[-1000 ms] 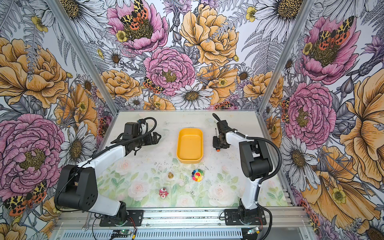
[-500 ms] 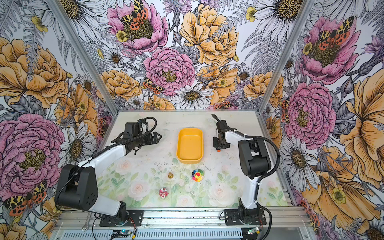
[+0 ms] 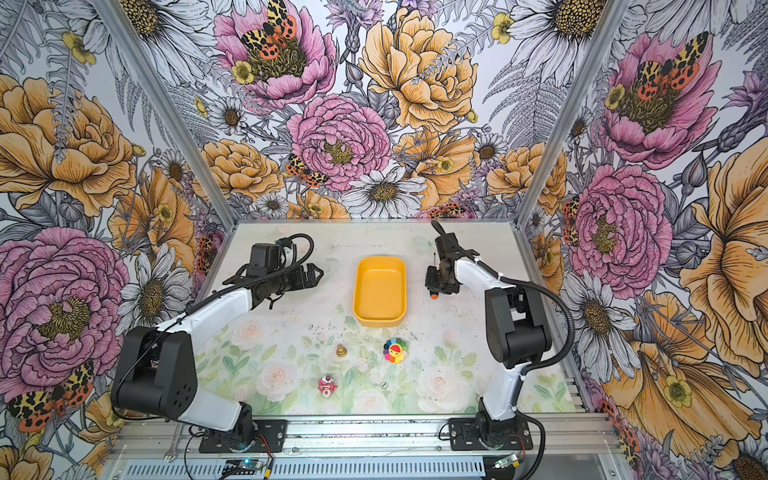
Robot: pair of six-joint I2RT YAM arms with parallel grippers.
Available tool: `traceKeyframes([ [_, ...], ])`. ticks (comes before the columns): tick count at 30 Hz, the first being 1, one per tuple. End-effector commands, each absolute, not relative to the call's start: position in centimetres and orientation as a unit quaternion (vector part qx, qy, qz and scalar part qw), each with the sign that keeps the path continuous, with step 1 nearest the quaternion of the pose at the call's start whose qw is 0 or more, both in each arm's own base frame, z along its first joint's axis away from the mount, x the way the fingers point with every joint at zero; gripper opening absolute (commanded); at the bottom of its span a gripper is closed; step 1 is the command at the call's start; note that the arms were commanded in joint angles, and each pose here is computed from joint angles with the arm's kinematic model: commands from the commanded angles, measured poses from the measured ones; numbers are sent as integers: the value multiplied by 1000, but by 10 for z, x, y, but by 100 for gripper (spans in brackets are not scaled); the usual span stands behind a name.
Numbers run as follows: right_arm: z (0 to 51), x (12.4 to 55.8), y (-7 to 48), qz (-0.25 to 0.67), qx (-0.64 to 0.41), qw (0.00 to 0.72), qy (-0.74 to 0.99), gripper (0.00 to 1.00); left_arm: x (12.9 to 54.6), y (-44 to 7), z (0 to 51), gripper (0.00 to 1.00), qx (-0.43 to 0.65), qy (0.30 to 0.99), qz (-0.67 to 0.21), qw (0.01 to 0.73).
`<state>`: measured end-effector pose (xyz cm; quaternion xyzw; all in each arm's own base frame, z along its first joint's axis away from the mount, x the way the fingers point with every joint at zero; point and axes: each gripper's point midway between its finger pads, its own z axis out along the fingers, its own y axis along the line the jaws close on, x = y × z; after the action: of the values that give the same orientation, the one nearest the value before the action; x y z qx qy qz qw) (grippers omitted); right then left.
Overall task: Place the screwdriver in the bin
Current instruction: 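Close the right gripper on the screwdriver handle and lift it, then carry the screwdriver with the right gripper over the yellow bin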
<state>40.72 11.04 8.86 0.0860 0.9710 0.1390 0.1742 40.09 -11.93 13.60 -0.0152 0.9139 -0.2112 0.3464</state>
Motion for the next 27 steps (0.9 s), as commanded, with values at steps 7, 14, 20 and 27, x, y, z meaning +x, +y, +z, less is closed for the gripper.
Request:
traceKeyframes([
  [7,253,410,178,330,85,276,899,0,405,-125,137,99,-31,913,-223,340],
  [14,268,383,218,314,76,296,899,0,405,-120,133,99,-41,916,-212,339],
  [20,245,366,251,271,80,295,913,0,403,-121,133,99,-36,916,-215,338],
  [27,190,351,263,241,101,238,935,0,400,-121,126,99,-35,919,-213,330],
])
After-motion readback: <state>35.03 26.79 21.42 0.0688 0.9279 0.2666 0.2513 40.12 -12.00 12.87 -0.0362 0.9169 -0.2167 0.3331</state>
